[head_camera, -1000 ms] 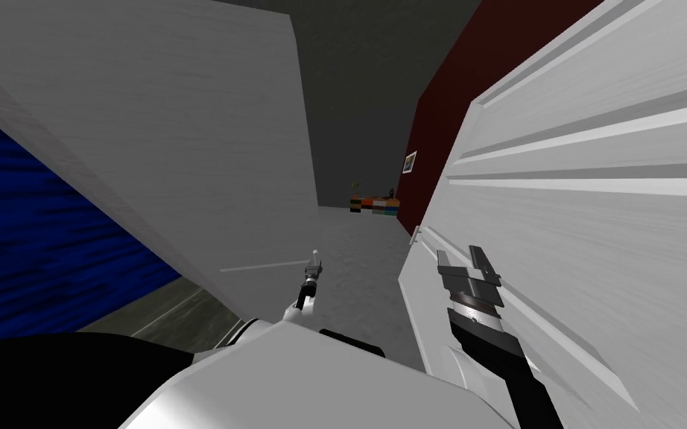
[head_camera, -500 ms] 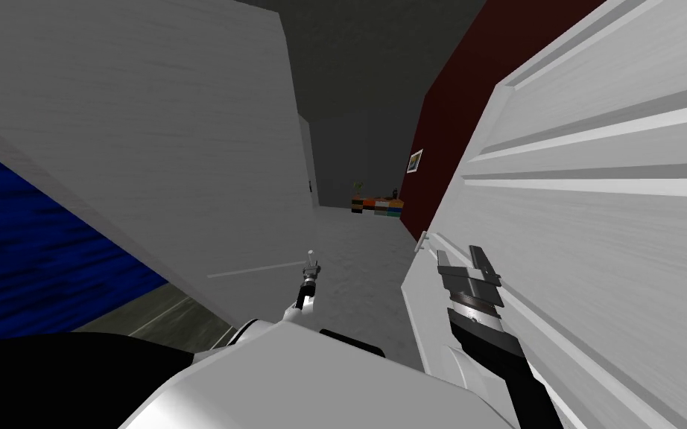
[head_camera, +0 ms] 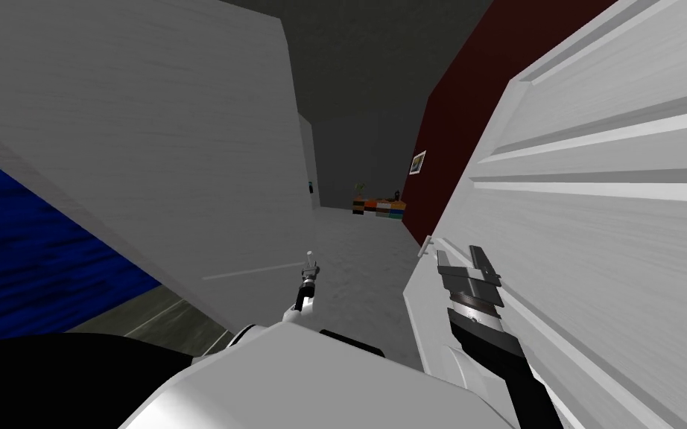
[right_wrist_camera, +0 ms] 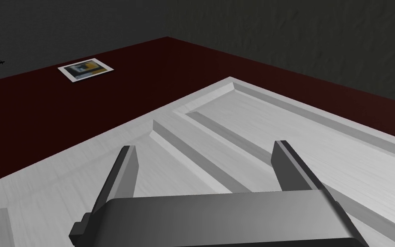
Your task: Push the door open
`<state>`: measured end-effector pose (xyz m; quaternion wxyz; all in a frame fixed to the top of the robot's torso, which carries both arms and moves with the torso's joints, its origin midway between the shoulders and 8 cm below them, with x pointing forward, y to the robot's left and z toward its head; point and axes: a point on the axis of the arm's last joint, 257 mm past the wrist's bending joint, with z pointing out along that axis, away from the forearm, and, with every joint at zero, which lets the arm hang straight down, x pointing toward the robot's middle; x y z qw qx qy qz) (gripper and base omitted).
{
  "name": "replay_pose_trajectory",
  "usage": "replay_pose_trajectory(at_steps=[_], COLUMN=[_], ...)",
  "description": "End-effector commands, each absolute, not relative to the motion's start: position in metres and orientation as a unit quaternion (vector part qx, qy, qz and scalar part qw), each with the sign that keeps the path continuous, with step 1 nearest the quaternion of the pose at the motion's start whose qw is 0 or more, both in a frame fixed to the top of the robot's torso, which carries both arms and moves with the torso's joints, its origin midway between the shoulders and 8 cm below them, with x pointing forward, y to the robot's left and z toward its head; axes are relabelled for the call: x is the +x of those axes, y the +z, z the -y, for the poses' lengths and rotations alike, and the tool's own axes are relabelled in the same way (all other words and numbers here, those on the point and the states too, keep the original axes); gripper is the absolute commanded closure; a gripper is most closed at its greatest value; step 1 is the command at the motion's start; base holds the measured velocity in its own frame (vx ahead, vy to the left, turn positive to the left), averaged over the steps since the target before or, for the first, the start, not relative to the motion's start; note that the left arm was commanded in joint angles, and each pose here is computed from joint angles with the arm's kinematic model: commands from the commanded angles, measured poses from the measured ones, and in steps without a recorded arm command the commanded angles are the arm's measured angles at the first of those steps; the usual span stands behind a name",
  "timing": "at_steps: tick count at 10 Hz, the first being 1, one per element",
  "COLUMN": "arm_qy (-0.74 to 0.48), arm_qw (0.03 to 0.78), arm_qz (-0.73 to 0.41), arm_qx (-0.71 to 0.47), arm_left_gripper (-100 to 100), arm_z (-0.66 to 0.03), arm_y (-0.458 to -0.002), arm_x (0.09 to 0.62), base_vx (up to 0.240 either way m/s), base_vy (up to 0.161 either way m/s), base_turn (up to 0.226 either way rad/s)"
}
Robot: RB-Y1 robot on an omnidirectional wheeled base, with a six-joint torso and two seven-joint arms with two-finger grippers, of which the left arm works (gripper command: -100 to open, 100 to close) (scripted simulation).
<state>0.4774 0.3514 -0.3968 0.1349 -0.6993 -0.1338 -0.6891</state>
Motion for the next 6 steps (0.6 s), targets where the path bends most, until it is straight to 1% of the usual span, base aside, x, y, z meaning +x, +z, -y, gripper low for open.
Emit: replay_pose_trajectory(at_steps=[1, 3, 4, 5, 6], arm_qy=[-0.689, -0.688, -0.687, -0.687, -0.684], arm_qw=[0.135, 0.152, 0.165, 0.165, 0.181], arm_qz=[0.134, 0.149, 0.161, 0.161, 0.175], arm_qx=[-0.699, -0.694, -0.689, -0.689, -0.684], arm_left_gripper=[100, 100, 100, 100, 100], arm_z=[-0.351, -0.37, -0.384, -0.384, -0.401], arm_y=[-0.397, -0.395, -0.394, -0.394, -0.392], arm_x=[0.477, 0.47, 0.464, 0.464, 0.456], base_vx=[0.071, 0.123, 0.168, 0.149, 0.158], base_vy=[-0.016, 0.016, 0.015, 0.025, 0.028], base_turn=[0.021, -0.077, -0.1, -0.026, -0.117])
